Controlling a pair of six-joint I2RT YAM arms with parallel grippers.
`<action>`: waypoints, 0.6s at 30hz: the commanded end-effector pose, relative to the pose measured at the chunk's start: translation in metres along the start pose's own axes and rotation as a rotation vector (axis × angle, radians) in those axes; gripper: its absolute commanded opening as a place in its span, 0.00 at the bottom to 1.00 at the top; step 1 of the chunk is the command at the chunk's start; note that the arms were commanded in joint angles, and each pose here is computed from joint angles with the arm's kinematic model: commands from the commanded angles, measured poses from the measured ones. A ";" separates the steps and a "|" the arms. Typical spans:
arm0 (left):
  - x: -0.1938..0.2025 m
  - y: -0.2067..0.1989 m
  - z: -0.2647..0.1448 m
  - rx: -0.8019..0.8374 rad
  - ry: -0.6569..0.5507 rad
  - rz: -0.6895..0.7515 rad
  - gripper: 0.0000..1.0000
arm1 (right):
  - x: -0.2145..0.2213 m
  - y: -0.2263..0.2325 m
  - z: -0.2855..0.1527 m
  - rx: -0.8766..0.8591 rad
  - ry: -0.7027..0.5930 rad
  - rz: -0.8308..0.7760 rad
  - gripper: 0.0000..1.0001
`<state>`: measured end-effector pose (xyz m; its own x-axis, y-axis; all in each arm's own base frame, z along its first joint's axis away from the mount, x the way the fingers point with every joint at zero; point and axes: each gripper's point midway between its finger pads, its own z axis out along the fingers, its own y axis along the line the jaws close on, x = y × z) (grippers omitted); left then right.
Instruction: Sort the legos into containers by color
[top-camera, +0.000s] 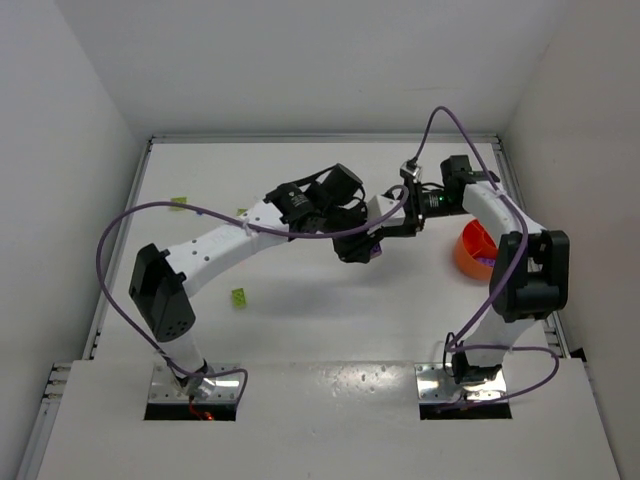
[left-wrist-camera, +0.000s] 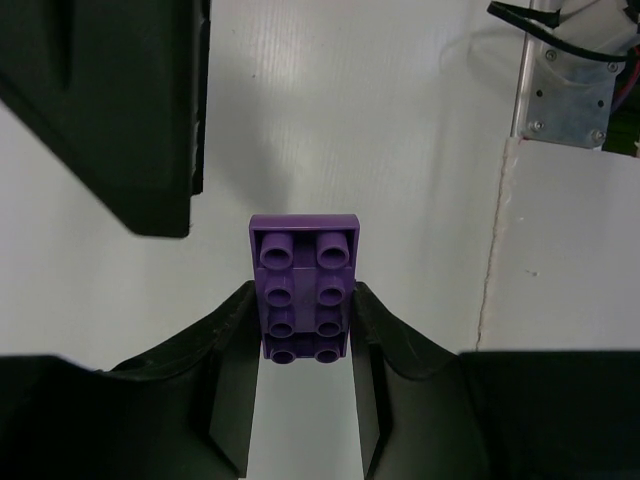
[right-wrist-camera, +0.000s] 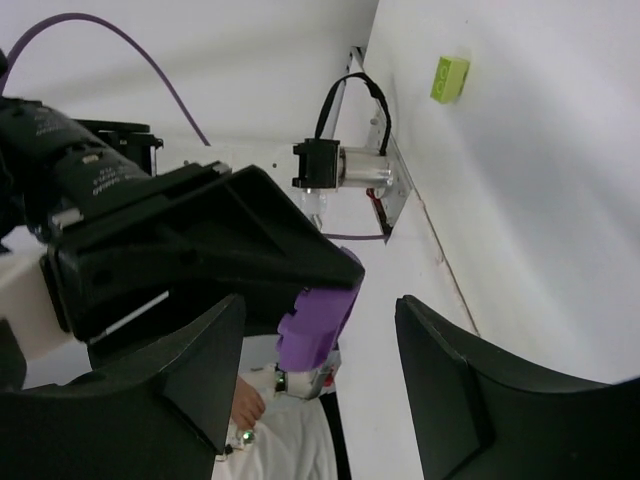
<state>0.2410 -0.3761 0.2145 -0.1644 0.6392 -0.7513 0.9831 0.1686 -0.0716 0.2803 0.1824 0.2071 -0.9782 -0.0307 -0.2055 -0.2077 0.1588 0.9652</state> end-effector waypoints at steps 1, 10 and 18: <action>-0.013 0.006 -0.004 -0.090 -0.001 0.023 0.00 | 0.002 0.020 0.005 -0.043 0.010 -0.052 0.62; -0.007 0.015 0.000 -0.137 0.050 0.036 0.00 | 0.025 0.018 0.015 -0.030 0.037 -0.046 0.60; -0.002 0.019 0.002 -0.152 0.074 0.039 0.00 | 0.034 0.013 0.020 -0.015 0.049 -0.040 0.56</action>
<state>0.2537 -0.3703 0.1977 -0.1613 0.7178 -0.6773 0.9693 0.2444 0.0282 0.2470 0.1988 0.2000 -0.9798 -0.0741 -0.1856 -0.1954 0.1592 0.9677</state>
